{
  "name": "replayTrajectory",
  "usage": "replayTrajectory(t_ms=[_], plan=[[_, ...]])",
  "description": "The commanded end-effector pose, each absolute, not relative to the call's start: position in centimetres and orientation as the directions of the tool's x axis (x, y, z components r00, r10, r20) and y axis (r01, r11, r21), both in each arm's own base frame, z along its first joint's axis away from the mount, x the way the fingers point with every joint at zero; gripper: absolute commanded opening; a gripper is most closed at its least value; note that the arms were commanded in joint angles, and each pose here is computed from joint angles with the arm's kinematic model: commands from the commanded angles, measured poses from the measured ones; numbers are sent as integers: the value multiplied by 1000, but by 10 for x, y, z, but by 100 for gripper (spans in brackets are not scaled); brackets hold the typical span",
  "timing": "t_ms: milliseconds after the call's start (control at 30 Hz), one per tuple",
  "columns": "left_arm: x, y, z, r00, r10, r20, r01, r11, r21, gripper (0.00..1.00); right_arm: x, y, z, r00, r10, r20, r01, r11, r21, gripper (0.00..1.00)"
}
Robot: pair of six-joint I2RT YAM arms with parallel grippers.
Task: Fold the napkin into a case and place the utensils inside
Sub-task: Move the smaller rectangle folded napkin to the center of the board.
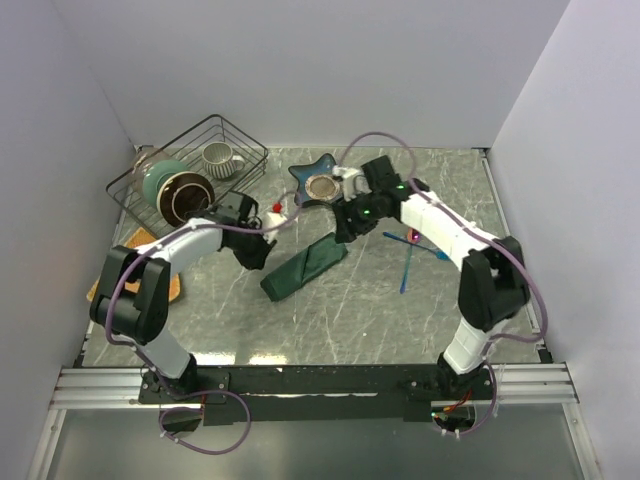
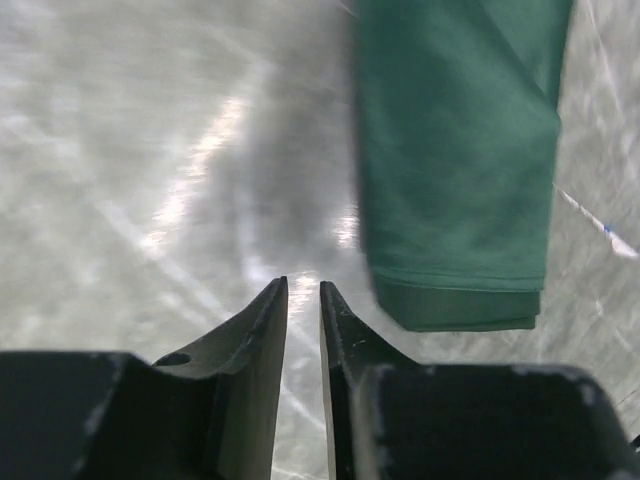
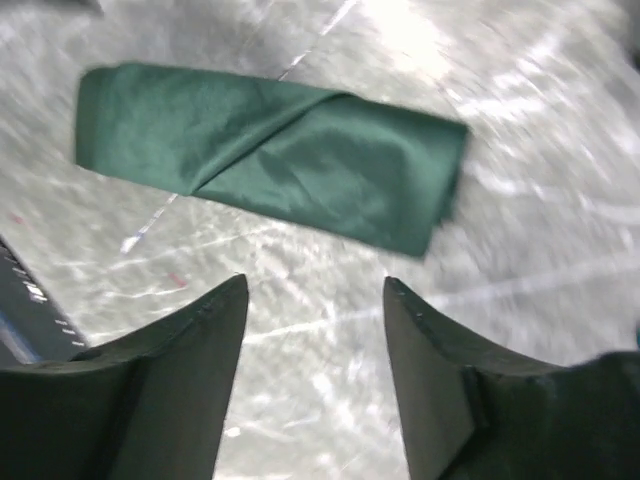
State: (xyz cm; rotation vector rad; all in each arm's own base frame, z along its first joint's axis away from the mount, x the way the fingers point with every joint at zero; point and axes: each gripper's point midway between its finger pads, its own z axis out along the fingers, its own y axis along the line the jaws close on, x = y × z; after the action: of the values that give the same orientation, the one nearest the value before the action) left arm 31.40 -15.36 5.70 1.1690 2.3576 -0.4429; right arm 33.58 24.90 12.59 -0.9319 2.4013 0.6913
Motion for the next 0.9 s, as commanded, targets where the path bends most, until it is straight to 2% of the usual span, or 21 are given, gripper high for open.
replayTrajectory(t_ms=[0, 167, 367, 433, 567, 667, 700, 733, 767, 867], plan=[[310, -156, 42, -437, 763, -476, 858, 512, 33, 24, 331, 207, 126, -812, -290, -507, -505, 785, 358, 57], [268, -196, 28, -342, 826, -448, 929, 368, -31, 19, 324, 164, 89, -895, -216, -390, -348, 885, 309, 45], [202, -275, 30, -263, 834, -484, 965, 221, -144, 18, 318, 154, 58, -925, -194, -328, -294, 910, 292, 42], [194, -294, 37, -271, 822, -501, 962, 219, -162, 19, 321, 157, 54, -925, -197, -326, -299, 906, 300, 43], [212, -297, 57, -335, 775, -536, 942, 294, -162, 20, 329, 167, 47, -921, -204, -332, -314, 893, 323, 43], [235, -280, 82, -417, 688, -594, 906, 368, -209, 27, 336, 184, 45, -910, -229, -345, -348, 876, 334, 43], [242, -274, 91, -432, 663, -612, 898, 380, -222, 36, 337, 189, 45, -909, -235, -345, -355, 870, 343, 43], [259, -258, 100, -467, 618, -632, 874, 428, -228, 40, 341, 197, 48, -901, -242, -359, -371, 859, 352, 45], [267, -252, 118, -462, 579, -672, 871, 439, -220, 44, 343, 200, 52, -896, -242, -371, -378, 855, 356, 45], [294, -228, 168, -441, 454, -774, 847, 495, -192, 65, 355, 202, 82, -858, -249, -450, -425, 837, 346, 50]])
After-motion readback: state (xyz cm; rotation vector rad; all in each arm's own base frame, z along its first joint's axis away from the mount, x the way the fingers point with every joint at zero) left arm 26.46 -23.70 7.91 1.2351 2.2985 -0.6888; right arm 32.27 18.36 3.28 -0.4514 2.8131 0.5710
